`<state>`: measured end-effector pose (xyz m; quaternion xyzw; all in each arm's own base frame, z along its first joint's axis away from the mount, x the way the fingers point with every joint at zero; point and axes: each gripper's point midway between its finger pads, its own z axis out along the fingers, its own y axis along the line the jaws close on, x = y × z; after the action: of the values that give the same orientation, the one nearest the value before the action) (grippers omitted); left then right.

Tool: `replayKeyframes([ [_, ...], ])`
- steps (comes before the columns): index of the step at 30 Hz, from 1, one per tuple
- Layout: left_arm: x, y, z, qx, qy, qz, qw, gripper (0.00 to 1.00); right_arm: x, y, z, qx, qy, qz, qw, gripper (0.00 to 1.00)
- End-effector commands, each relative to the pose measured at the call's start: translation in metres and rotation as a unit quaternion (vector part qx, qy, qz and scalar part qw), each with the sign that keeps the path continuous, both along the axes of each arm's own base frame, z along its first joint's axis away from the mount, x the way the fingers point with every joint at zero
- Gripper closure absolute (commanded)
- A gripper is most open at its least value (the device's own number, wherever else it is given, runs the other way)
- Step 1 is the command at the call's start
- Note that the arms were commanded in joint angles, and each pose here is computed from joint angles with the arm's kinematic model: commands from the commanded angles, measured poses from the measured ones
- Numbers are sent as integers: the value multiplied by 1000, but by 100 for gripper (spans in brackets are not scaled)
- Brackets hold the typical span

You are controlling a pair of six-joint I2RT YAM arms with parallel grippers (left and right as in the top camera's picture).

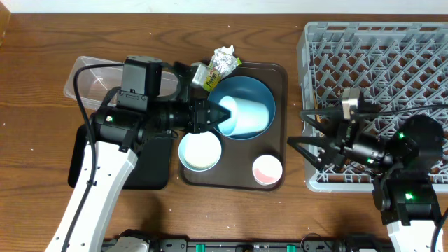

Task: Sort waste into correct bins and load items into the dishwasher rack
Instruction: 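Hand the light blue cup from the left gripper to the right gripper, then place the light blue cup upside down in the rack with the right gripper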

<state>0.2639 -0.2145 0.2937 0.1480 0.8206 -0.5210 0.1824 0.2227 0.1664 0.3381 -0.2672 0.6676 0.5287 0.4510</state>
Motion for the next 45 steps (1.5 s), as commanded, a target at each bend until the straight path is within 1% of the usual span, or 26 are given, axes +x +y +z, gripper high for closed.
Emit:
replayKeyframes([
  [1,-21,-10,33,-82,5,-70,994,94,-25,12,14,18,13,73,997,21],
  [5,-32,-14,52,-128,-12,-116,985,93,-28,20,16,18,2,81,997,21],
  [8,-38,-14,59,-145,-13,-133,980,94,-30,26,15,18,0,94,995,21],
  [14,-47,-24,59,-144,-11,-153,978,94,-33,38,16,19,-11,114,993,22],
  [17,-49,-30,55,-133,-15,-154,979,93,-32,43,17,19,-13,109,994,22],
  [19,-48,-33,52,-124,-16,-151,981,94,-32,45,18,20,-20,110,994,25],
  [23,-48,-35,50,-117,-18,-147,982,94,-33,45,23,22,-37,111,993,37],
  [25,-45,-35,48,-112,-19,-141,983,94,-33,45,23,22,-38,111,993,39],
  [27,-44,-35,47,-110,-21,-139,984,94,-34,45,23,22,-37,113,993,51],
  [28,-44,-35,48,-110,-22,-139,984,94,-34,45,23,22,-37,113,993,55],
  [30,-44,-35,48,-110,-23,-139,984,93,-35,45,23,22,-37,115,992,55],
  [31,-44,-35,48,-110,-24,-138,984,78,-34,45,23,22,-38,114,993,56],
  [32,-42,-34,47,-107,-25,-134,985,66,-34,44,23,22,-38,113,993,56],
  [33,-41,-33,47,-107,-25,-131,985,59,-33,43,24,22,-38,111,993,57],
  [35,-35,-28,47,-107,-28,-120,987,52,-30,40,23,21,-37,102,994,58],
  [36,-29,-23,47,-107,-30,-109,988,50,-26,37,23,21,-34,93,995,59],
  [40,-7,5,49,-110,-29,-57,992,46,-7,16,17,18,-15,43,999,60],
  [43,2,24,55,-122,-27,-31,992,46,10,-7,12,18,8,-14,1000,60],
  [45,4,32,59,-129,-30,-24,991,46,25,-26,7,19,28,-69,997,62],
])
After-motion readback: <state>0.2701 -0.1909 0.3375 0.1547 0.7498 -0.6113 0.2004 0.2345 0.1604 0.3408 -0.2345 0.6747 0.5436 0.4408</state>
